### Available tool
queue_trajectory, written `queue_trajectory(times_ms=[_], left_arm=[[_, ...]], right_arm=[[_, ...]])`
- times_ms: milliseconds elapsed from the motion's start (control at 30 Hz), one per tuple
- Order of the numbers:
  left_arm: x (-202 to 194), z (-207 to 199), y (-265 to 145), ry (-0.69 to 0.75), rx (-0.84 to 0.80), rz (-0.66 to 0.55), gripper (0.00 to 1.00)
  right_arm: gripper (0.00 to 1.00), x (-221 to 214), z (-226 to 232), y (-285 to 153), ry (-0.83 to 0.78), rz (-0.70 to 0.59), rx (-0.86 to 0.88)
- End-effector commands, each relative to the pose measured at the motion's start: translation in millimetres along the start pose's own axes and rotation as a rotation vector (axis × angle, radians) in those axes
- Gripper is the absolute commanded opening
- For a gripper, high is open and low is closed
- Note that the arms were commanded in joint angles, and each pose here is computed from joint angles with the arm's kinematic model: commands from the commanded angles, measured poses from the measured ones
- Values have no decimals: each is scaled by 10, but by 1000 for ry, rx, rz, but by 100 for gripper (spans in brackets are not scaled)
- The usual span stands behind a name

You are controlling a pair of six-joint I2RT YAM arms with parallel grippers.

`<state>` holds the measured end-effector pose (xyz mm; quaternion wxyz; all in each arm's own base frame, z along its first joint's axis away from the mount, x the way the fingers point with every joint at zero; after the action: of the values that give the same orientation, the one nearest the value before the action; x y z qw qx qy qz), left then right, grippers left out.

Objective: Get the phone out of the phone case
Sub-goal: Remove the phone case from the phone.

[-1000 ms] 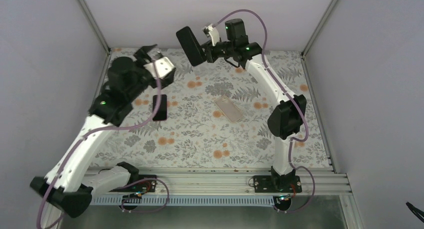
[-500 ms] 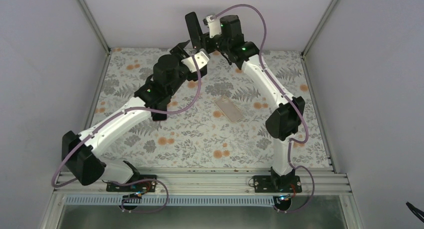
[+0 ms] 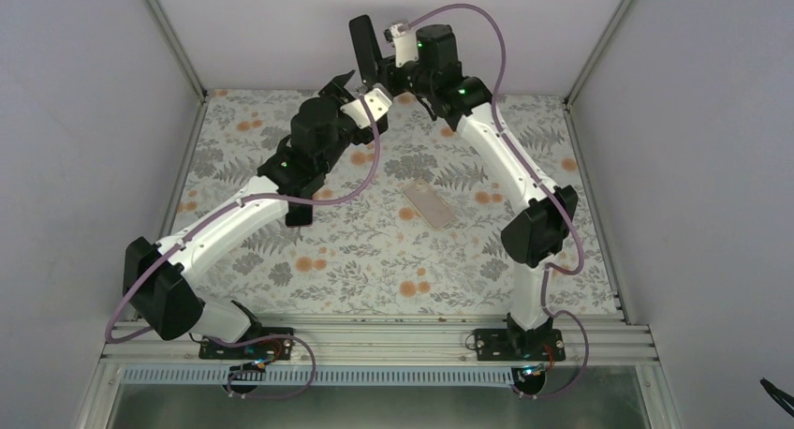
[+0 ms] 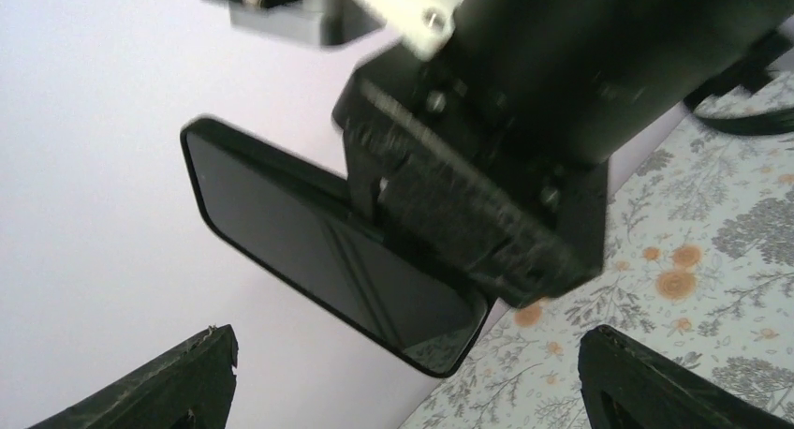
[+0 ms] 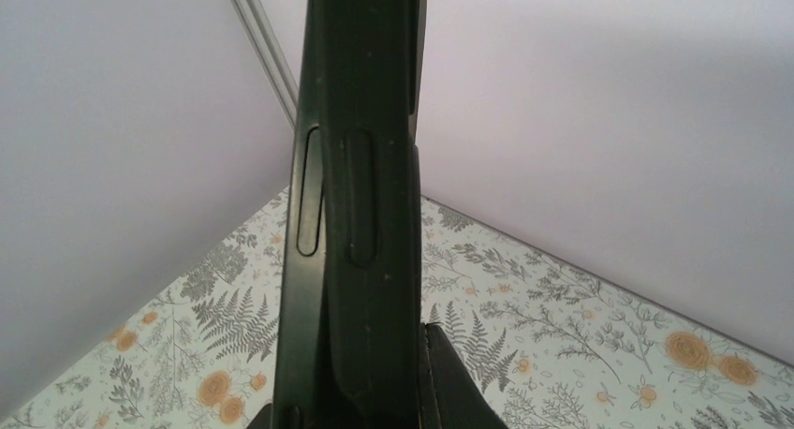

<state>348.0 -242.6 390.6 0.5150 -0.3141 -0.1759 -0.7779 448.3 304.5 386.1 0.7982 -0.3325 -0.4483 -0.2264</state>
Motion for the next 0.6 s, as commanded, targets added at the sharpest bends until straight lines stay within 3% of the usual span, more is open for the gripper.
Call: queue_trajectory(times_ms=[0,567], left_arm=[[-120,80,35,-22,57,18,90],[-105,152,142,-84,101,-18,89]], right_arm=[[3,452,330,-459,-16,-154,79],[3,394,371,-443,-16,-132,109]])
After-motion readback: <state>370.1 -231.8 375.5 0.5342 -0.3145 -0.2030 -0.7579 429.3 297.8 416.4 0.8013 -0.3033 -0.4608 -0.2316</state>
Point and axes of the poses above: each gripper's point midway between its finger pads, its own y axis out along the fingers, its own z axis along the line the jaws close on, x = y × z, the point moved 5 cm from there along -y, back along the fingers, and after that the axes turned 12 degrees about y, right-handed, at the moved point
